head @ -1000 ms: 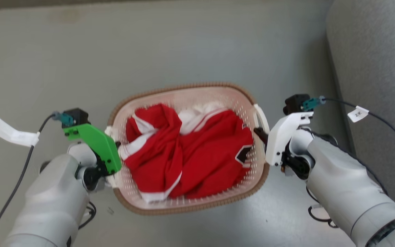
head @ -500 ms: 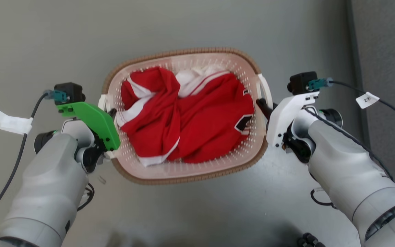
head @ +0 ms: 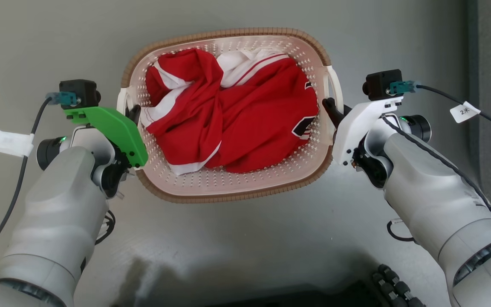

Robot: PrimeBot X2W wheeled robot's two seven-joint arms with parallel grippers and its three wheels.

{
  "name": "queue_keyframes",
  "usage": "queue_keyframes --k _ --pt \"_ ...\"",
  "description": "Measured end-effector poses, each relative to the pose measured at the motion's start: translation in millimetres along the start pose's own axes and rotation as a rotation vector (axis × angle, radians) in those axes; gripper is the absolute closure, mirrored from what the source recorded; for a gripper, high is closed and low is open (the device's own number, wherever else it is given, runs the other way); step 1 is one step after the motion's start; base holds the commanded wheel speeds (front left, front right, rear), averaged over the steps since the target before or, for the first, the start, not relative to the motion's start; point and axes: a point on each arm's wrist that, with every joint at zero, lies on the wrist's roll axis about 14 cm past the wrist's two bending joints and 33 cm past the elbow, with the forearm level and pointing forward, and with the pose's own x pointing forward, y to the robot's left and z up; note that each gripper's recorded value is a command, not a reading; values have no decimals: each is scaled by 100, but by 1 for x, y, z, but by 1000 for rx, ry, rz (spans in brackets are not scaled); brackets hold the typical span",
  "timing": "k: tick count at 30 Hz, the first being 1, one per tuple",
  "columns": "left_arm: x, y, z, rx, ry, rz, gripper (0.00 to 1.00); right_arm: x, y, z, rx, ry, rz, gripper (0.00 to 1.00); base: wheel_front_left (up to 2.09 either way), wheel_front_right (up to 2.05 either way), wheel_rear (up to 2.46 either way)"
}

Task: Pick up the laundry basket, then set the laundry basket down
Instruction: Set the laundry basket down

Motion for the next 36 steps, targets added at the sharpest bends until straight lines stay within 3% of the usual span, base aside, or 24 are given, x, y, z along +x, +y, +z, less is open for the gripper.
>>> queue_keyframes --k 25,26,28,29,36 --pt "30 15 -20 -19 9 19 100 26 -15 -22 25 13 -26 100 0 0 0" --pt "29 16 -21 -24 12 24 97 26 -15 -22 25 14 -25 62 0 0 0" --pt "29 18 -20 -24 9 30 20 26 -15 -23 20 17 -26 4 0 0 0" --pt "29 18 -20 -24 9 30 0 26 -15 -23 20 17 -26 0 0 0 0" --pt "27 25 -15 -24 -2 50 0 25 -24 -22 7 13 -39 0 0 0 0"
